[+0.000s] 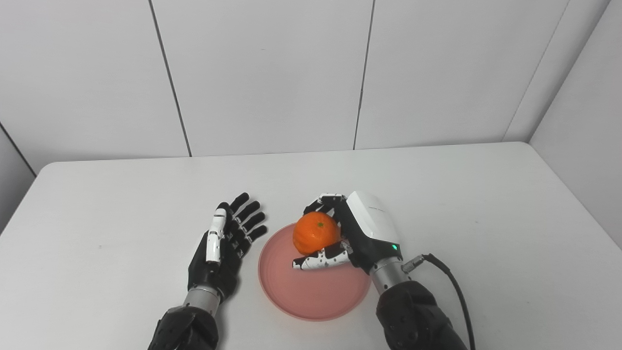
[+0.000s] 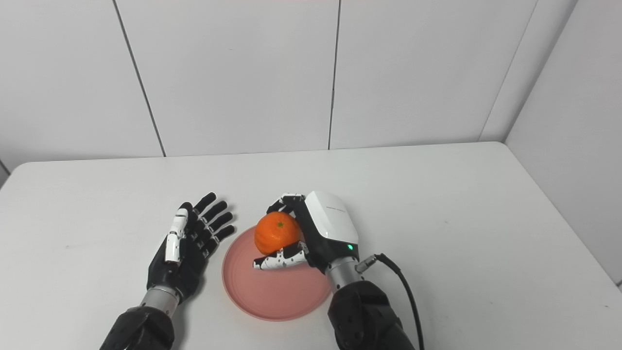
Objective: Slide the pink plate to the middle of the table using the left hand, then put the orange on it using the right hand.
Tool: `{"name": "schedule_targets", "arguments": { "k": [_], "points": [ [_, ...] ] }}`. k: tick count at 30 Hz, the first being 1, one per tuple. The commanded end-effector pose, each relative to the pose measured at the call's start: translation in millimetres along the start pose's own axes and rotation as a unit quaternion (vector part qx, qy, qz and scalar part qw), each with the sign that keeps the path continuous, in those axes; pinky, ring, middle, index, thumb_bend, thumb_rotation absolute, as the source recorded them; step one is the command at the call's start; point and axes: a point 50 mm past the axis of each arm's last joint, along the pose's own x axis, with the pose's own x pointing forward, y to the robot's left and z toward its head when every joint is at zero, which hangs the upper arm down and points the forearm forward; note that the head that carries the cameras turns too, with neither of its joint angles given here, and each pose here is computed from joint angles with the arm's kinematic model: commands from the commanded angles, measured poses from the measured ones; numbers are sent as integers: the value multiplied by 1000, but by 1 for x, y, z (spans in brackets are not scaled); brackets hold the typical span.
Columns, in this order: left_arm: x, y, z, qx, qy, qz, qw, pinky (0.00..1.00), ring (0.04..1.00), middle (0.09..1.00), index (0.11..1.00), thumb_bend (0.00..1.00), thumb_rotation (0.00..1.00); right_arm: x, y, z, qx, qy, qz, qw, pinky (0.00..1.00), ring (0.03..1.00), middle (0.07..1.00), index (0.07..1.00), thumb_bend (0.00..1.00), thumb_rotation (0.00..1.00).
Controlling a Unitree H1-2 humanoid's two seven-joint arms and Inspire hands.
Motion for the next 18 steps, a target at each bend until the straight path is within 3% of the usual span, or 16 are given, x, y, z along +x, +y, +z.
{"name": "schedule_targets", "arguments": {
  "k": [1,10,18],
  "points": [
    [1,-10,8,-2,-12,-6,1000,814,835,844,837,371,1000,2,-2,8,5,-37,-11,999,252,339,430,484,519,132],
    [2,-12,7,4,-17,-5,1000,810,830,845,835,374,1000,-3,20,-6,3,-23,24,999,254,342,436,485,519,133],
    [2,-15,7,13,-22,-8,1000,813,833,848,842,381,1000,-6,31,-7,-8,-34,36,999,235,322,421,486,519,133]
  ]
}}
